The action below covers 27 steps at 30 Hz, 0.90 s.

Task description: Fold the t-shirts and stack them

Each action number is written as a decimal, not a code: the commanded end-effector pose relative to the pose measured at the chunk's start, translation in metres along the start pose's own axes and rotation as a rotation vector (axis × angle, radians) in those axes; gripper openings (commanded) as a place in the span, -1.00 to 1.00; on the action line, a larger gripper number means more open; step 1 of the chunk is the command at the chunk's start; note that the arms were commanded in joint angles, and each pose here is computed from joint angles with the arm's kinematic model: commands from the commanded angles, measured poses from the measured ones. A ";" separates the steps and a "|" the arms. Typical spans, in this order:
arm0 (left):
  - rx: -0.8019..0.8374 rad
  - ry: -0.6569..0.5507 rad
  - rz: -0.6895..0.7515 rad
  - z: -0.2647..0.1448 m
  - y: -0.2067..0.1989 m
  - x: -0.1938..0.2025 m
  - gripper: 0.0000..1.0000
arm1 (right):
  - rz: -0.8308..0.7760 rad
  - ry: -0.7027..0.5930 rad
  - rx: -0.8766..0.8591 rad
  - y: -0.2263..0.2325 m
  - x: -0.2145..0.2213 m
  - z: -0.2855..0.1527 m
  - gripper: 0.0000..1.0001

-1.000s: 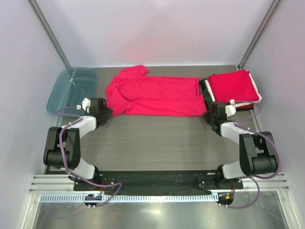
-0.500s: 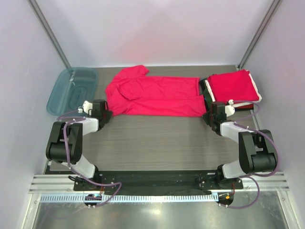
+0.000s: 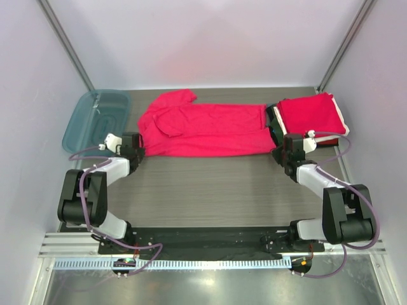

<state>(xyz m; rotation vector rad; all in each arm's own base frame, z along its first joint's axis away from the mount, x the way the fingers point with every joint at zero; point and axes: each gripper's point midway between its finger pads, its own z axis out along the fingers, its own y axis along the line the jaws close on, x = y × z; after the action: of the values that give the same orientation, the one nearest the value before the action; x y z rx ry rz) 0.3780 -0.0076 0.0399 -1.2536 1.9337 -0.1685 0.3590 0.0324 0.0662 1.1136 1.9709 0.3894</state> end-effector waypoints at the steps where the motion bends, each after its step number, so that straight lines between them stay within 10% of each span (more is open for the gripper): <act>1: 0.022 -0.075 -0.002 -0.011 -0.022 -0.030 -1.00 | 0.021 -0.083 -0.031 0.031 -0.033 -0.008 -0.98; 11: 0.141 -0.102 -0.011 -0.085 -0.101 -0.104 -0.99 | 0.055 -0.140 -0.192 0.128 -0.111 -0.063 -0.97; 27: -0.192 0.044 0.154 -0.097 0.079 -0.021 -0.98 | 0.021 0.096 0.048 -0.040 0.012 -0.075 -0.98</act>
<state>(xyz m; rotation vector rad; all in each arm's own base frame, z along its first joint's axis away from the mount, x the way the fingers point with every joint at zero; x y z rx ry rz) 0.2700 0.0071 0.0646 -1.2599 2.1604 0.0169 0.2793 0.0331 0.0713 1.1898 2.0915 0.4208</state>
